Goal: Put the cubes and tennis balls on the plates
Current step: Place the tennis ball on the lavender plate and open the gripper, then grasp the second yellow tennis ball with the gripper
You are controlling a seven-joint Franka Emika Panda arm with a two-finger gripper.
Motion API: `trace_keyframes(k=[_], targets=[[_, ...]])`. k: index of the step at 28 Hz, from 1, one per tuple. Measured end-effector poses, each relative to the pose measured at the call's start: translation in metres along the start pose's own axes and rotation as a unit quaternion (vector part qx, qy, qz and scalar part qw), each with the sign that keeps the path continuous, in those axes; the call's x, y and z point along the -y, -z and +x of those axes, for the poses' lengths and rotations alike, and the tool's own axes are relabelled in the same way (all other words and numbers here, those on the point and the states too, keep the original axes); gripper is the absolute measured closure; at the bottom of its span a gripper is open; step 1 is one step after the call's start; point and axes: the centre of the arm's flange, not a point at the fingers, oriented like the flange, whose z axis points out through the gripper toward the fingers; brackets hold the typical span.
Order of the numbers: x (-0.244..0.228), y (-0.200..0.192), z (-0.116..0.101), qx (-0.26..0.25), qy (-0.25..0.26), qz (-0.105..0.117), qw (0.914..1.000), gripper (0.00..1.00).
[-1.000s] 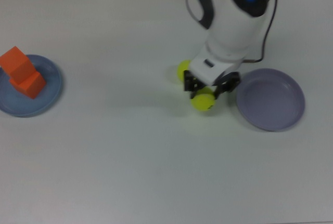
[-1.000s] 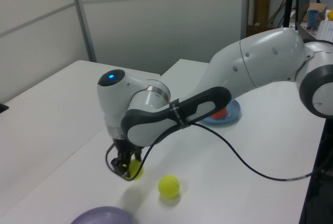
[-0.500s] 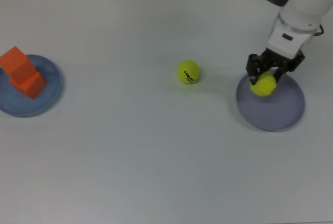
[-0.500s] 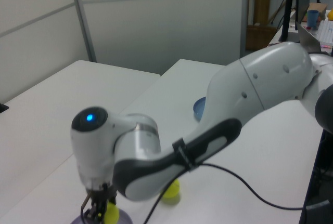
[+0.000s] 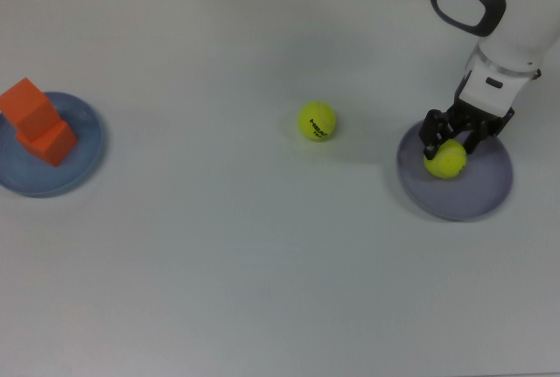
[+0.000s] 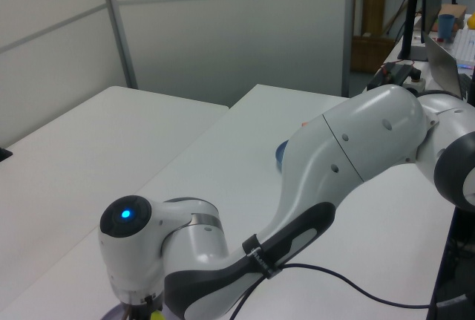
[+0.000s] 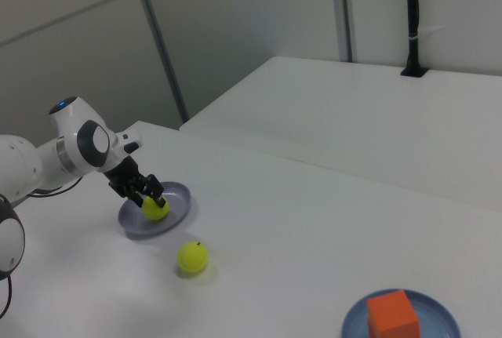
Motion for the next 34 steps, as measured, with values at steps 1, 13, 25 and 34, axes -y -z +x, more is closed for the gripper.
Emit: trace_keyframes(k=[1, 13, 25, 34], targets=[[-0.001, 0.004, 0.002, -0.004, -0.001, 0.001, 1.0000, 0.15], [-0.079, 0.126, -0.010, 0.071, -0.057, -0.015, 0.9957, 0.00], [-0.172, 0.038, -0.043, 0.122, -0.060, -0.020, 0.9905, 0.00], [-0.182, -0.004, -0.073, 0.127, -0.060, -0.018, 0.9899, 0.00]])
